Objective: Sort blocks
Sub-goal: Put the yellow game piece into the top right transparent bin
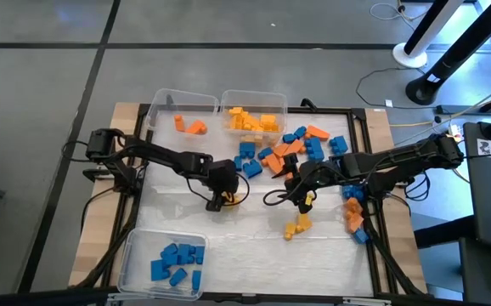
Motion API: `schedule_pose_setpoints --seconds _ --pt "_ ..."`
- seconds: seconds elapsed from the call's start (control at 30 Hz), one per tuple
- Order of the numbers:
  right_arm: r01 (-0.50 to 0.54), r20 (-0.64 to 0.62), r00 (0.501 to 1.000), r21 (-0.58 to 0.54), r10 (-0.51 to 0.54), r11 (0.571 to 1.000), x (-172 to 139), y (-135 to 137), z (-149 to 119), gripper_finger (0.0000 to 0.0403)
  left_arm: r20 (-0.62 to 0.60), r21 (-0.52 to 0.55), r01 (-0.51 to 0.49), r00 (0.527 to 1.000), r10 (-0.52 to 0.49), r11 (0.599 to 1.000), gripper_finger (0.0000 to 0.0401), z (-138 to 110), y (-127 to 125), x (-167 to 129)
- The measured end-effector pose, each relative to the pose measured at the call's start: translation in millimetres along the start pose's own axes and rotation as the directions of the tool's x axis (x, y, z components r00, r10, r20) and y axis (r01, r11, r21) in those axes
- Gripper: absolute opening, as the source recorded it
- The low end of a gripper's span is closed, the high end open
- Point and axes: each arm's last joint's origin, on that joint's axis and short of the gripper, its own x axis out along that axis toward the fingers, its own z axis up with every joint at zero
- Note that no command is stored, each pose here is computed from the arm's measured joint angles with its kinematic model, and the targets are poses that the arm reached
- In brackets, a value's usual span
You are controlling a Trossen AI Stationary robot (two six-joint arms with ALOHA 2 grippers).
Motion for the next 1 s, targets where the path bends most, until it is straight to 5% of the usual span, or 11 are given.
schedule_pose_setpoints --seconds 0.7,1.0 --pt "-0.001 0.001 1.0 0.0 0.001 1.0 0.0 0.0 0.1 0.0292 0.087 0.151 -0.079 0.994 0.067 0.985 0.021 8.9 4.3 -9.4" --pt "-0.001 0.0 1.0 0.0 0.001 1.0 0.0 0.1 0.0 0.0292 0.061 0.146 -0.032 0.998 0.024 0.989 0.021 4.0 10.7 -0.4"
